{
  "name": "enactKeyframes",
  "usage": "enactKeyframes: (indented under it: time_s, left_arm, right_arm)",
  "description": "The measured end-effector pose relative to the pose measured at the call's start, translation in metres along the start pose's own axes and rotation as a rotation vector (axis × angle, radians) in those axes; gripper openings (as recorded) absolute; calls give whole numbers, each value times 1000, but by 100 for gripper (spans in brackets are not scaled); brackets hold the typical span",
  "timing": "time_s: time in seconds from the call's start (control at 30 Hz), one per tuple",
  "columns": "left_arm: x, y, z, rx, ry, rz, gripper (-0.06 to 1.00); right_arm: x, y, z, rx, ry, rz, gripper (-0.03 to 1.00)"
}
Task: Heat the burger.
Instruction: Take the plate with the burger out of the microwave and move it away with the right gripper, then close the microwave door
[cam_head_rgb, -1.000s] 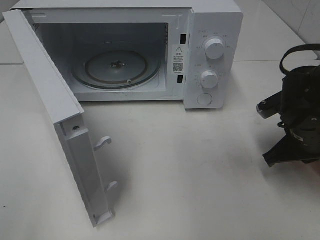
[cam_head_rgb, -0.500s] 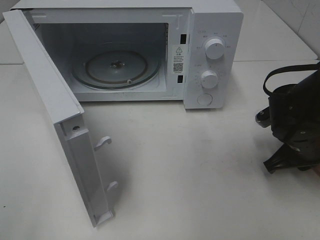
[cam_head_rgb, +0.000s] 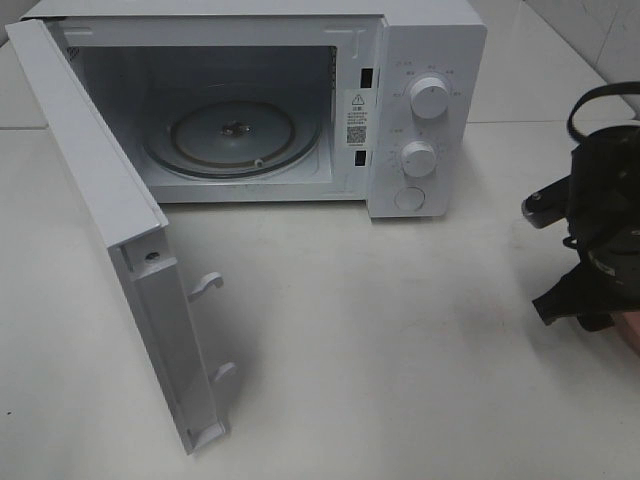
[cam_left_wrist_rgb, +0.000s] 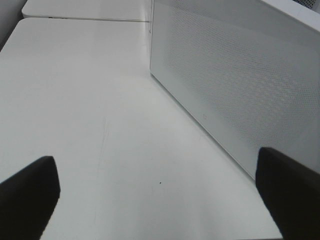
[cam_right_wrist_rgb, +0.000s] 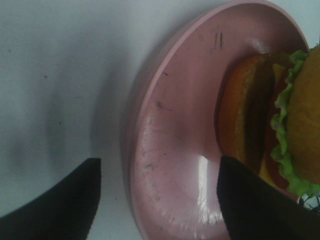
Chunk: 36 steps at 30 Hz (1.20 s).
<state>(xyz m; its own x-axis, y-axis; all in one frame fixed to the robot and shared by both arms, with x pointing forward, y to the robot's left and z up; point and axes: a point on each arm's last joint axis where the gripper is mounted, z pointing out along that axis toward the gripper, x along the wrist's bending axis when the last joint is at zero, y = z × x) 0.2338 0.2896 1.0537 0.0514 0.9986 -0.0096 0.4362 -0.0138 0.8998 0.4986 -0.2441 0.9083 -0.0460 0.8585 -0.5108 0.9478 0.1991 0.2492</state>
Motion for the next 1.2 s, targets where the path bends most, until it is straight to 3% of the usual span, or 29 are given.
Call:
enactKeyframes:
  time_s: [0.4,0.53,0.9,1.2]
  left_arm:
    - [0,0,0,0,0,0,99]
    - [0,0,0,0,0,0,99]
    - [0,0,0,0,0,0,99]
    - [0,0,0,0,0,0,99]
  right_arm:
    - [-23,-10,-64,-65,245,-12,70]
    - [-33,-22,-94,-108,377,-14,76]
    - [-48,-54,-139,-125,591,-11,78]
    - [-66,-80,-163,-163,635,-8,76]
